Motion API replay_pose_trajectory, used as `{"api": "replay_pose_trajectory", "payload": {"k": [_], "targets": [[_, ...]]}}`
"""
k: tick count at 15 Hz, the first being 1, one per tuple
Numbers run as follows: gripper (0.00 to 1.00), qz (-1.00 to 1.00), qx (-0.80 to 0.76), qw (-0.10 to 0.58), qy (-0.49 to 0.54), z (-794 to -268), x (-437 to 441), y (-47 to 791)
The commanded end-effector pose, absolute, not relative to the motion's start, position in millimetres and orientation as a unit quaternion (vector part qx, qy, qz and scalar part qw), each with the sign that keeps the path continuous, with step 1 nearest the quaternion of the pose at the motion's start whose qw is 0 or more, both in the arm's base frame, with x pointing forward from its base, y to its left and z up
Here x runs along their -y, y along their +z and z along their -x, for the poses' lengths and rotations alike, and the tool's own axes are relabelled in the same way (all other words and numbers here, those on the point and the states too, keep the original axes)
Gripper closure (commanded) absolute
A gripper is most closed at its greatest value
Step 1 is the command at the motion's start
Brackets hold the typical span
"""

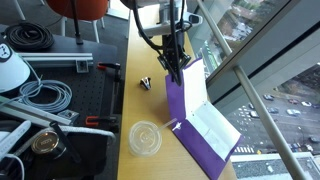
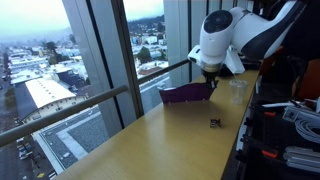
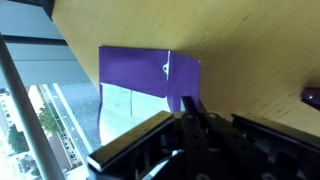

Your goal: Open the purple paper file to the left

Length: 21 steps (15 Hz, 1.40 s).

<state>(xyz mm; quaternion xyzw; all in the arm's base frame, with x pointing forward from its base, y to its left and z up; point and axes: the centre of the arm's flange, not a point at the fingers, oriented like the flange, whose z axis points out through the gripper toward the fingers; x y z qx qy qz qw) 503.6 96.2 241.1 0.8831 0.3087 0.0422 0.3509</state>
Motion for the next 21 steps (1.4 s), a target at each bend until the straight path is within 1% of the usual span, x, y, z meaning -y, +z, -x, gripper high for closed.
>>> {"api": "replay_pose_trajectory", "payload": {"k": [1,4,7,11,18,21], "targets": [[1.00,-0.886,-0.299,0.353,0.034,-479,-116,241],[1.00,-0.897,-0.273,0.347,0.023,-478,-141,237],[1.00,-0.917,-0.225,0.328,0.004,-482,-177,237],[1.00,-0.934,-0.167,0.314,0.014,-492,-211,242],[1.00,-0.940,-0.047,0.338,0.013,-531,-199,217],[1.00,-0.943,-0.017,0.332,0.010,-541,-200,212]]}}
